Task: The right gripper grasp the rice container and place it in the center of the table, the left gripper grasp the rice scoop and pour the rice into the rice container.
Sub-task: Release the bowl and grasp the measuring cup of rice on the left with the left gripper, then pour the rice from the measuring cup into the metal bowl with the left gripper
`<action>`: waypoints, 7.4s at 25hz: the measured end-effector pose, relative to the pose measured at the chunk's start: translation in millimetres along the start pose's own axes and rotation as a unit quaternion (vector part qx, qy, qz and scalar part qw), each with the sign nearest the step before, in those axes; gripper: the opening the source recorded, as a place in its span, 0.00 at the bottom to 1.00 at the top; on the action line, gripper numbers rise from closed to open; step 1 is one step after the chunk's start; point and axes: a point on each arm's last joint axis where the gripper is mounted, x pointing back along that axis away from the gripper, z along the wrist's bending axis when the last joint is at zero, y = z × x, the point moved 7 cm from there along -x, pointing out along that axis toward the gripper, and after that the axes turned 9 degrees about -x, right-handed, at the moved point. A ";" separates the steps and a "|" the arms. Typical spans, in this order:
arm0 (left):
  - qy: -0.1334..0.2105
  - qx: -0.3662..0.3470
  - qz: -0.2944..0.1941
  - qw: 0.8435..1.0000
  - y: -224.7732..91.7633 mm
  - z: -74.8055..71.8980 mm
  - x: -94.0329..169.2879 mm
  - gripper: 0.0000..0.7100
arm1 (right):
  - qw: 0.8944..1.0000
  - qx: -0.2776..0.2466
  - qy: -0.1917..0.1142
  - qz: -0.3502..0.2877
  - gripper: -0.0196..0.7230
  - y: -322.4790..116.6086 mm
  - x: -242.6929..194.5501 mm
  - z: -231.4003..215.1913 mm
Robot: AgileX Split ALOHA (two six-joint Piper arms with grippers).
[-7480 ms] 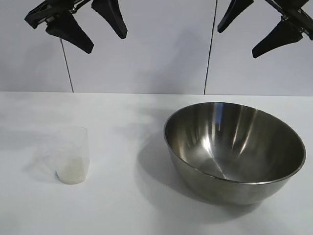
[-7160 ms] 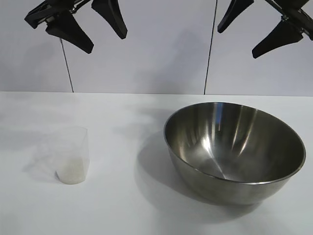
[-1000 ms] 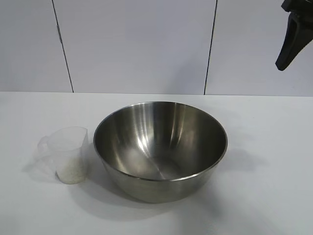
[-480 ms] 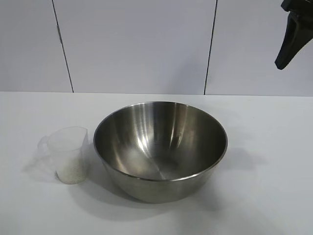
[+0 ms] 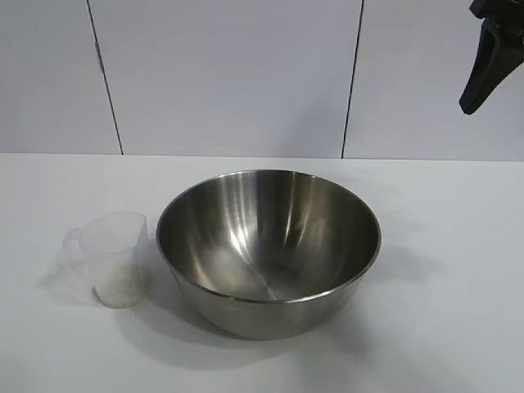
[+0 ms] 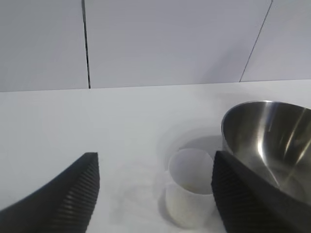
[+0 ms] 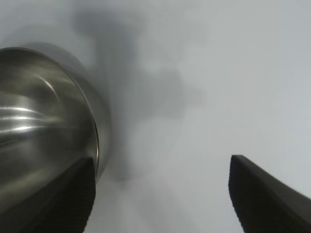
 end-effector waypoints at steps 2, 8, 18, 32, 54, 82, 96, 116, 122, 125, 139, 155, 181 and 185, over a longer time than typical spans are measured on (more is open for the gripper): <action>0.001 -0.003 -0.008 1.000 1.9 0.4 -0.2 0.67 | 1.000 -0.001 0.001 -0.001 0.73 0.3 0.0 0.3; -0.003 -0.007 0.044 0.999 -22.6 -2.2 -18.1 0.67 | 1.000 -0.001 0.002 -0.003 0.73 0.8 0.0 0.5; -0.057 0.002 0.183 0.982 -106.4 -25.2 -46.8 0.67 | 1.000 -0.001 0.002 -0.010 0.73 3.1 0.0 0.8; -0.055 -0.009 0.148 0.987 -100.5 -25.7 -93.7 0.67 | 1.000 -0.001 0.003 -0.014 0.73 4.5 0.1 0.9; -0.023 -0.001 0.146 0.989 -109.7 -18.3 -128.9 0.67 | 1.000 -0.001 0.004 -0.020 0.73 6.4 0.1 1.2; -0.019 0.013 0.136 0.990 -111.3 -18.4 -149.9 0.67 | 1.000 -0.002 0.006 -0.024 0.73 7.7 0.2 1.9; -0.064 -0.008 0.115 0.991 -99.0 -31.4 -150.0 0.01 | 1.000 -0.003 0.007 -0.025 0.73 8.1 0.2 2.3; -0.054 0.015 0.100 0.993 -87.6 -25.3 -150.6 0.01 | 1.000 -0.004 0.009 -0.025 0.73 8.1 0.2 2.8; -0.037 0.025 0.069 0.997 -67.8 -3.3 -150.0 0.01 | 1.000 -0.004 0.009 -0.025 0.73 8.1 0.2 2.8; -0.041 0.023 0.063 0.997 -63.9 -2.7 -149.6 0.01 | 1.000 -0.004 0.009 -0.025 0.73 8.1 0.2 2.8; -0.037 0.024 0.036 0.998 -46.1 0.0 -147.9 0.01 | 1.000 -0.006 0.012 -0.025 0.73 8.0 0.3 3.8; -0.092 -0.057 0.000 0.994 18.4 -9.4 -150.8 0.01 | 1.000 -0.006 0.012 -0.024 0.73 7.9 0.3 3.8; -0.190 -0.215 -0.047 0.957 78.4 -75.7 -154.1 0.01 | 1.000 -0.005 0.012 -0.027 0.73 8.6 0.3 3.9; -0.175 -0.260 -0.055 0.948 88.7 -72.3 -160.8 0.01 | 1.000 -0.005 0.012 -0.028 0.73 9.1 0.3 3.9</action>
